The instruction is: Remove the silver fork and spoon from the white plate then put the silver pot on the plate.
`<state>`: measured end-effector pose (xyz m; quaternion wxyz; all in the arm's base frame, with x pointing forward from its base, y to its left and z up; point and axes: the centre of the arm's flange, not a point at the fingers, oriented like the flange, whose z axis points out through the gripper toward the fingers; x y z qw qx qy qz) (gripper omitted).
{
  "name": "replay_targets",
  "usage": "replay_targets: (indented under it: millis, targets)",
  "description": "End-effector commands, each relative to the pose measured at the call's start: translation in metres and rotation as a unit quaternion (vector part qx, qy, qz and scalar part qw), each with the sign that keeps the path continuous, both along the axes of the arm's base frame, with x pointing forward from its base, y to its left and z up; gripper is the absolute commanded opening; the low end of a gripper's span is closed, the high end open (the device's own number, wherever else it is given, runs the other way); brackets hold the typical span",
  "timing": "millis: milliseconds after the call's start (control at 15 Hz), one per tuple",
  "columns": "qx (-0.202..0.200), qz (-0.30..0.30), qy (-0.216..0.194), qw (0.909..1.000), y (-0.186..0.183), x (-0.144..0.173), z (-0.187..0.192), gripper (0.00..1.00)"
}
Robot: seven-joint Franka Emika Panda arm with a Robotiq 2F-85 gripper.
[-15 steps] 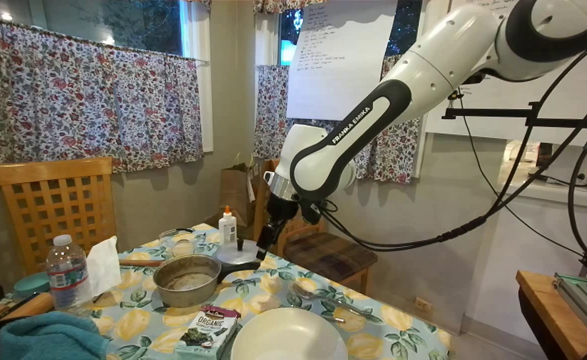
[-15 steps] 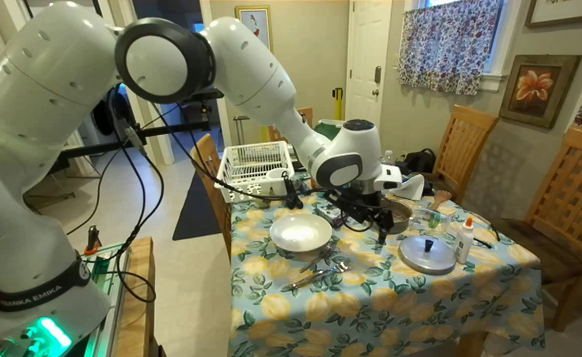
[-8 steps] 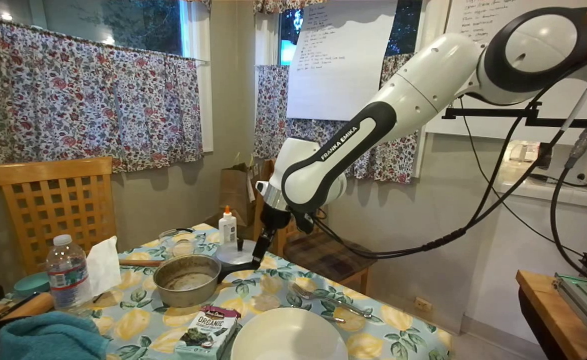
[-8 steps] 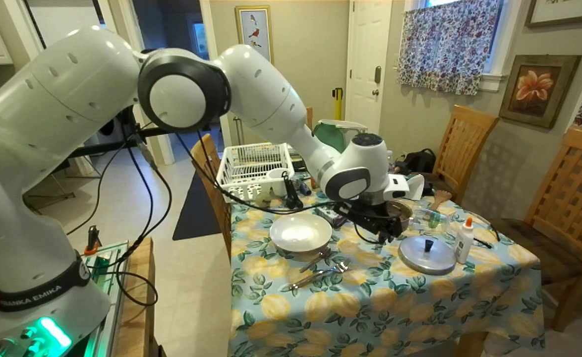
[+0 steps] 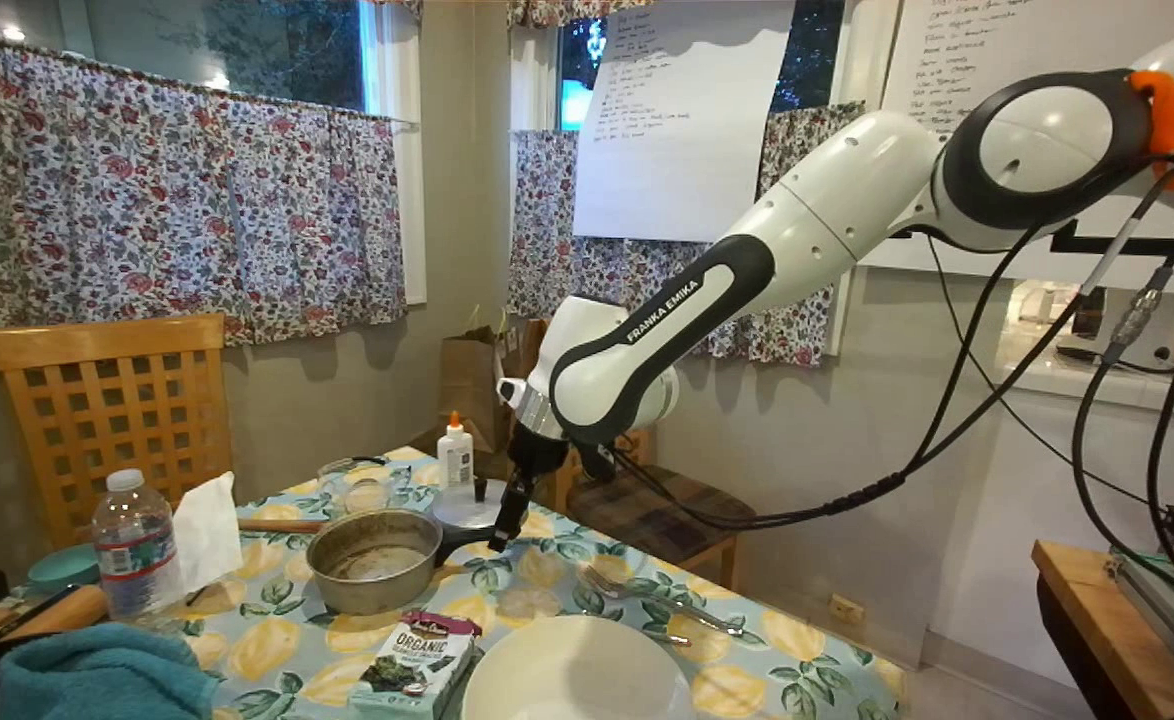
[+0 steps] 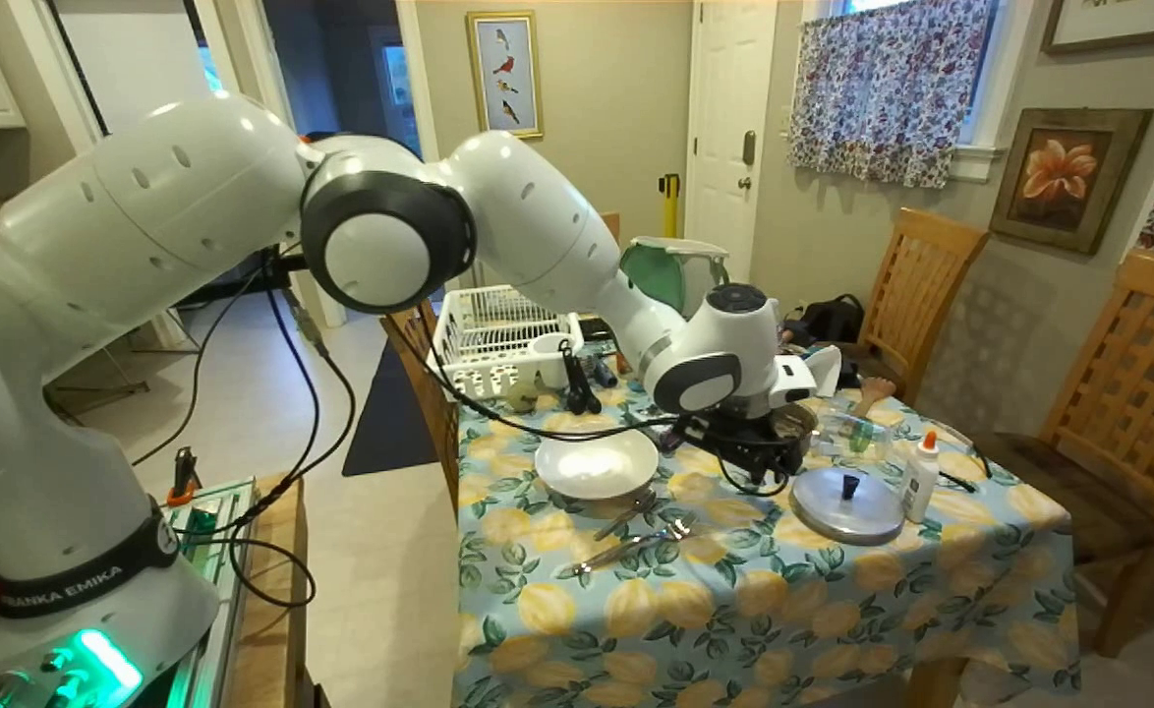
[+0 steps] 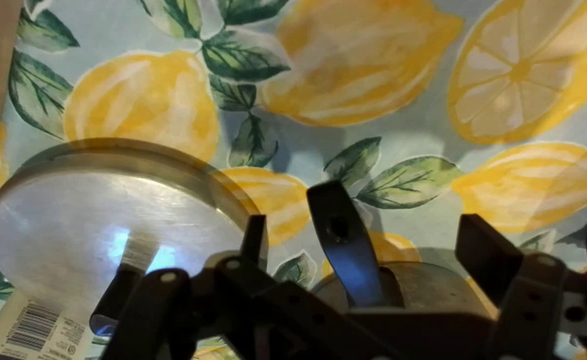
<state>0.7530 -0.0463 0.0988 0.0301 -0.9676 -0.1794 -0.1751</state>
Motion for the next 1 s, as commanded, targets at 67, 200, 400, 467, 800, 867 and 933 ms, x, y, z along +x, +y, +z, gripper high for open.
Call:
replay_targets:
  millis: [67, 200, 400, 467, 800, 867, 933]
  targets:
    - [0.002, 0.027, -0.003, 0.9996, -0.0055, 0.0203, -0.0143, 0.63]
    - [0.000, 0.031, -0.002, 0.9995, -0.0057, 0.0218, -0.0174, 0.60]
    - [0.002, 0.036, 0.000, 0.9994, -0.0060, 0.0238, -0.0208, 0.37]
    - [0.003, 0.037, 0.001, 0.9993, -0.0060, 0.0243, -0.0212, 0.40]
    - [0.006, 0.041, 0.001, 0.9992, -0.0047, 0.0240, -0.0180, 0.10]
    - [0.005, 0.042, 0.004, 0.9991, -0.0034, 0.0227, -0.0164, 0.03]
    - [0.005, 0.044, 0.005, 0.9990, -0.0023, 0.0214, -0.0147, 0.03]
